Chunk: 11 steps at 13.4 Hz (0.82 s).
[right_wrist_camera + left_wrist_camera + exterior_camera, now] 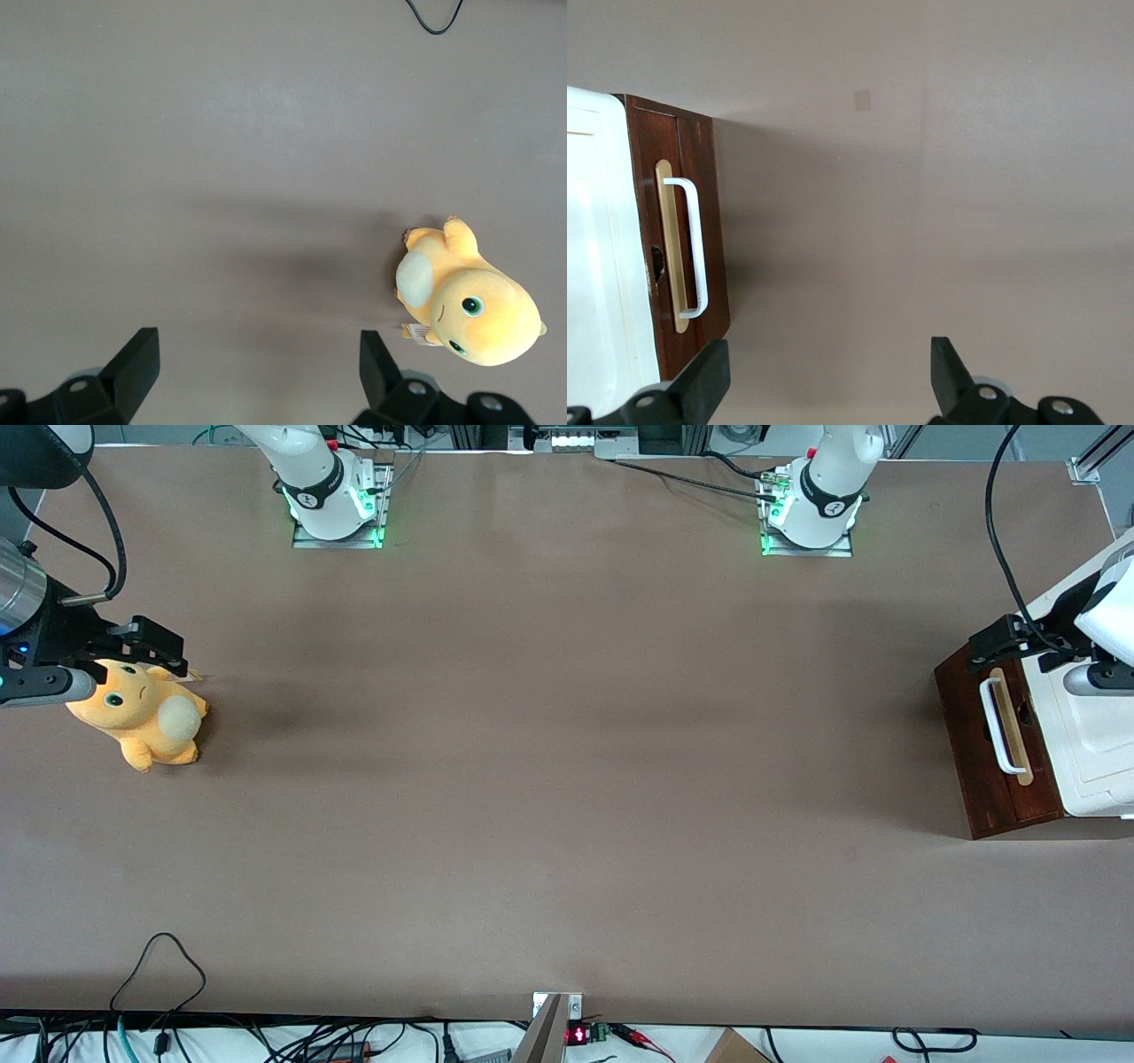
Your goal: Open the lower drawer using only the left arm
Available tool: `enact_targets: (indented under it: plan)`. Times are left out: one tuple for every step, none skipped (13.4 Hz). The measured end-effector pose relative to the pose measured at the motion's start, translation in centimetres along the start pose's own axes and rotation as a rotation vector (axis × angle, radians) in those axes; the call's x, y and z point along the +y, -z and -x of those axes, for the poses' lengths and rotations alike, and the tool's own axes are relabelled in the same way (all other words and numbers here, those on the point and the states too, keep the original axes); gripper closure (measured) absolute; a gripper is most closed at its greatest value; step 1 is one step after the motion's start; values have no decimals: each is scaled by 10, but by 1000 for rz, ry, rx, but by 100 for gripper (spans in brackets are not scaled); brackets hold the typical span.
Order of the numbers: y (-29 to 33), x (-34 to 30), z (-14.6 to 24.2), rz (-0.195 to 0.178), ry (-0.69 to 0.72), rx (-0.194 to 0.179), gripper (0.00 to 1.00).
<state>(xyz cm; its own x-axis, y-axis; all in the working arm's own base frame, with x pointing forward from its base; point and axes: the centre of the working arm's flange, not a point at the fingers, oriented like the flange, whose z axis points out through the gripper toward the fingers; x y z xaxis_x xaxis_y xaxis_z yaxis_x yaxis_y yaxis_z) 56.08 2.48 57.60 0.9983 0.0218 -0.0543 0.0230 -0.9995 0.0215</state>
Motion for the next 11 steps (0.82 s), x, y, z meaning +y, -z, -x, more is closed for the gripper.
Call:
enact_targets:
  plan:
    - [0, 0, 0, 0, 0, -2, 0]
    - [0, 0, 1, 0, -2, -11, 0]
    - [0, 0, 3, 1, -2, -20, 0]
    - [2, 0, 3, 1, -2, -19, 0]
    - [4, 0, 2, 0, -3, -14, 0]
    - [6, 0, 2, 0, -3, -11, 0]
    - [7, 0, 2, 0, -3, -9, 0]
    - [7, 0, 2, 0, -5, -9, 0]
    - [7, 0, 2, 0, -5, -10, 0]
    - [7, 1, 3, 0, -5, -14, 0]
    - [6, 1, 3, 1, -5, -18, 0]
